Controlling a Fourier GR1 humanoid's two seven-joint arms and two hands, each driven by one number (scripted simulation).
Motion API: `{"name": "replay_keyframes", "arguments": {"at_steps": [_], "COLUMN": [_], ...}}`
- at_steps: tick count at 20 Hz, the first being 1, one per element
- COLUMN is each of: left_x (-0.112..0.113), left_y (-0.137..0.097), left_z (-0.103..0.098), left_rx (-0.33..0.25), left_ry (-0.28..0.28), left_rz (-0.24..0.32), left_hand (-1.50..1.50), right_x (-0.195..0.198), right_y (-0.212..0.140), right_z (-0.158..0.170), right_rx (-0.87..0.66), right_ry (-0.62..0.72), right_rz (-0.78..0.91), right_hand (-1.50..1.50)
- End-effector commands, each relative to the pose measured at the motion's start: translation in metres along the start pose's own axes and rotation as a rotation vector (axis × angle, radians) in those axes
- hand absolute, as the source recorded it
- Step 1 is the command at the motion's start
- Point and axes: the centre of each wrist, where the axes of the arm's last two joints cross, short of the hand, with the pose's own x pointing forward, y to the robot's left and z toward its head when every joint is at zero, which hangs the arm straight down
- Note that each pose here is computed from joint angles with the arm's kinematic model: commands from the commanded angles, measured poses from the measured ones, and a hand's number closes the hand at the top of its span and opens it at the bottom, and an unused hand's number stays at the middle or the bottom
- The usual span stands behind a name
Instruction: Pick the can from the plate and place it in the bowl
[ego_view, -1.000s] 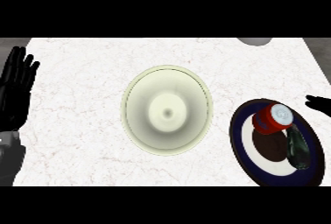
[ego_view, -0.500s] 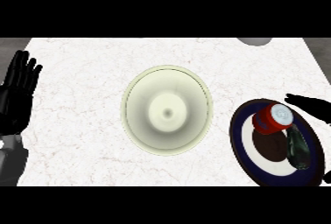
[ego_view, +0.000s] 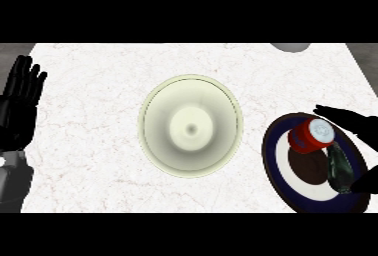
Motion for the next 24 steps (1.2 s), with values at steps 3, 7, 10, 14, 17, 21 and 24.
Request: {"name": "replay_keyframes", "arguments": {"at_steps": [3, 7, 10, 14, 17, 21, 24], "left_x": [0.006, -0.005, 0.018, 0.0, 0.006, 0.001, -0.007], "left_y": [-0.003, 0.005, 0.003, -0.018, 0.016, -0.008, 0.013], "left_z": [0.007, 0.009, 0.001, 0.002, 0.006, 0.0, 0.006], "left_rx": [-0.006, 0.0, -0.015, 0.006, -0.01, 0.003, -0.007], "left_ry": [0.015, -0.005, 0.001, 0.014, 0.015, 0.006, 0.0], "left_rz": [0.02, -0.005, 0.015, -0.002, -0.005, 0.003, 0.006], "left_hand": [0.0, 0.0, 0.0, 0.0, 0.0, 0.0, 0.0], "right_x": [-0.005, 0.002, -0.011, 0.004, -0.012, -0.014, -0.01], "right_y": [0.015, -0.001, 0.046, 0.027, 0.04, 0.06, 0.045], "right_z": [-0.007, -0.011, -0.038, -0.038, -0.061, -0.044, -0.058], "right_rx": [-0.003, -0.004, 0.017, 0.038, 0.043, 0.055, 0.065], "right_ry": [-0.048, -0.035, -0.016, -0.007, 0.001, 0.021, 0.058], "right_rz": [-0.003, 0.017, 0.016, 0.027, 0.037, 0.022, 0.041], "right_hand": [-1.5, -1.5, -1.5, -1.5, -1.5, -1.5, -1.5]}}
